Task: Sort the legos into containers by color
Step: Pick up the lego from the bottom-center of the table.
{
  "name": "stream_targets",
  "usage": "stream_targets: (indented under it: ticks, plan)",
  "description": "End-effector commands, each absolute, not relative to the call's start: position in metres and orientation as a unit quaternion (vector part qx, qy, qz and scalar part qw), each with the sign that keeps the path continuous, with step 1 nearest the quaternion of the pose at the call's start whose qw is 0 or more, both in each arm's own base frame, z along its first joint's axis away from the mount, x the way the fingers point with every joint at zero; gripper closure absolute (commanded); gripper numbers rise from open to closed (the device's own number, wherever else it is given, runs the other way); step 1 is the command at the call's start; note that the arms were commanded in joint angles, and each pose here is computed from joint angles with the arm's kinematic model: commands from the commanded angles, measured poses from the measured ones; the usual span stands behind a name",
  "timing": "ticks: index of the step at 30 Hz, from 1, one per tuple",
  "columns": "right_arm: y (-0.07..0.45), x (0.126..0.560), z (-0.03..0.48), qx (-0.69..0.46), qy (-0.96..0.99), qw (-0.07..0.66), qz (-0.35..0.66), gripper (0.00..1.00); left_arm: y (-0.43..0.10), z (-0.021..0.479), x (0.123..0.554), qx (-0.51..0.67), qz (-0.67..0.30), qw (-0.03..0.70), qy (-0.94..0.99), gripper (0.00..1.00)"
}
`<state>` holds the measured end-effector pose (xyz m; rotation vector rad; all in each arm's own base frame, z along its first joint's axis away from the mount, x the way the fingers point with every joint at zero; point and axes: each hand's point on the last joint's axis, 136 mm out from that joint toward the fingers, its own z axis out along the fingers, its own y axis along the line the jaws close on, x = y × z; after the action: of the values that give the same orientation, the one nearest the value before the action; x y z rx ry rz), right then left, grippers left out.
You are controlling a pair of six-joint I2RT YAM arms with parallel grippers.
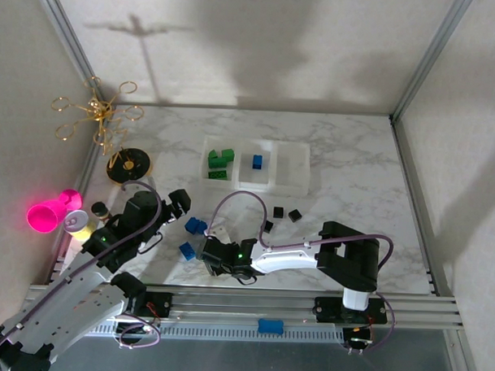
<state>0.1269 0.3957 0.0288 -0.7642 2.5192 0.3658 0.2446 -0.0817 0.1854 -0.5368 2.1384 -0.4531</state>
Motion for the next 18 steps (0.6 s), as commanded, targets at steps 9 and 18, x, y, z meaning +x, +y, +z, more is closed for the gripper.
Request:
stream_targets:
  ticks: [9,18]
  plan:
    - [0.396,0.132,0.06,-0.269,0.912,0.264,0.159,0.61,-0.085,0.198,0.247,-0.218,-0.195,0.438,0.85,0.0]
    - [0.356,0.194,0.119,-0.221,0.906,0.311,0.183,0.59,-0.094,0.225,0.26,-0.202,-0.208,0.461,0.839,0.0]
